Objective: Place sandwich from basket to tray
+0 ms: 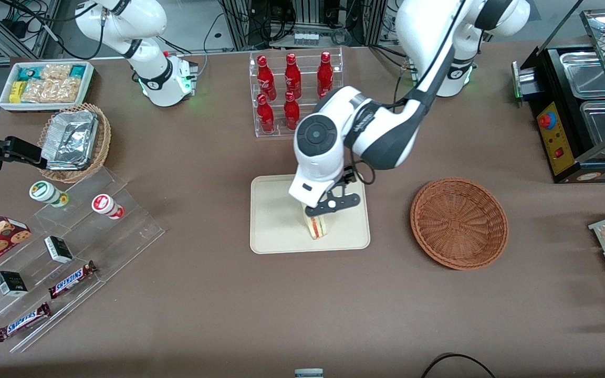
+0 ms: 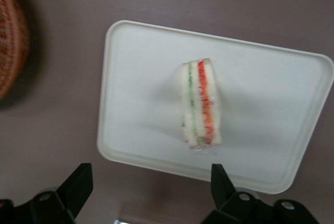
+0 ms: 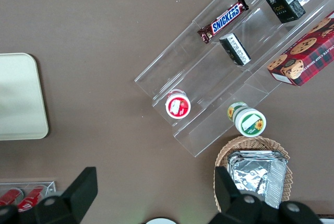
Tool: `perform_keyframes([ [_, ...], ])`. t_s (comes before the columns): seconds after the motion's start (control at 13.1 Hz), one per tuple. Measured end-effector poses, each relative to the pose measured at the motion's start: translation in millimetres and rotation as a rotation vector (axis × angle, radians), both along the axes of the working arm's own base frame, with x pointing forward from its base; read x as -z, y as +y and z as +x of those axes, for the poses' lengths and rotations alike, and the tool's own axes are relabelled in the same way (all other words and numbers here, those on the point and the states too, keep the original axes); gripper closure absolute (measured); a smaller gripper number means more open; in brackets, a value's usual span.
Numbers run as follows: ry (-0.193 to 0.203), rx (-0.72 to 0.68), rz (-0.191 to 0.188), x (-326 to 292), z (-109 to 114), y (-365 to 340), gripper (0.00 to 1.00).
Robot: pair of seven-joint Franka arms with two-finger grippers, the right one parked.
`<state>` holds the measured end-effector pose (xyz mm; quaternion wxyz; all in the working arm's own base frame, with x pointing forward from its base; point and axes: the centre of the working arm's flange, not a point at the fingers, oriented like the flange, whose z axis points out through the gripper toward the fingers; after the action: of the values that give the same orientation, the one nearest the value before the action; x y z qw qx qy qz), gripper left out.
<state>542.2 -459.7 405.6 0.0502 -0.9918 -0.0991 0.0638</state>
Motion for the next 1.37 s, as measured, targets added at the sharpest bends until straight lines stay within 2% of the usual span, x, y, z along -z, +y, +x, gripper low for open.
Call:
perform_keyframes([
  [0.23, 0.021, 0.021, 0.007, -43, 23, 63, 0.0],
  [0.53, 0.04, -0.002, -0.011, -73, 60, 184, 0.0],
  [0.69, 0.052, 0.011, -0.025, -80, 67, 236, 0.0],
  [0.92, 0.058, 0.062, -0.052, -95, 66, 299, 0.0],
  [1.07, 0.055, 0.091, -0.067, -110, 57, 331, 0.0],
  [1.22, 0.072, 0.143, -0.084, -124, 45, 361, 0.0],
  [1.37, 0.066, 0.181, -0.105, -141, 37, 389, 0.0],
])
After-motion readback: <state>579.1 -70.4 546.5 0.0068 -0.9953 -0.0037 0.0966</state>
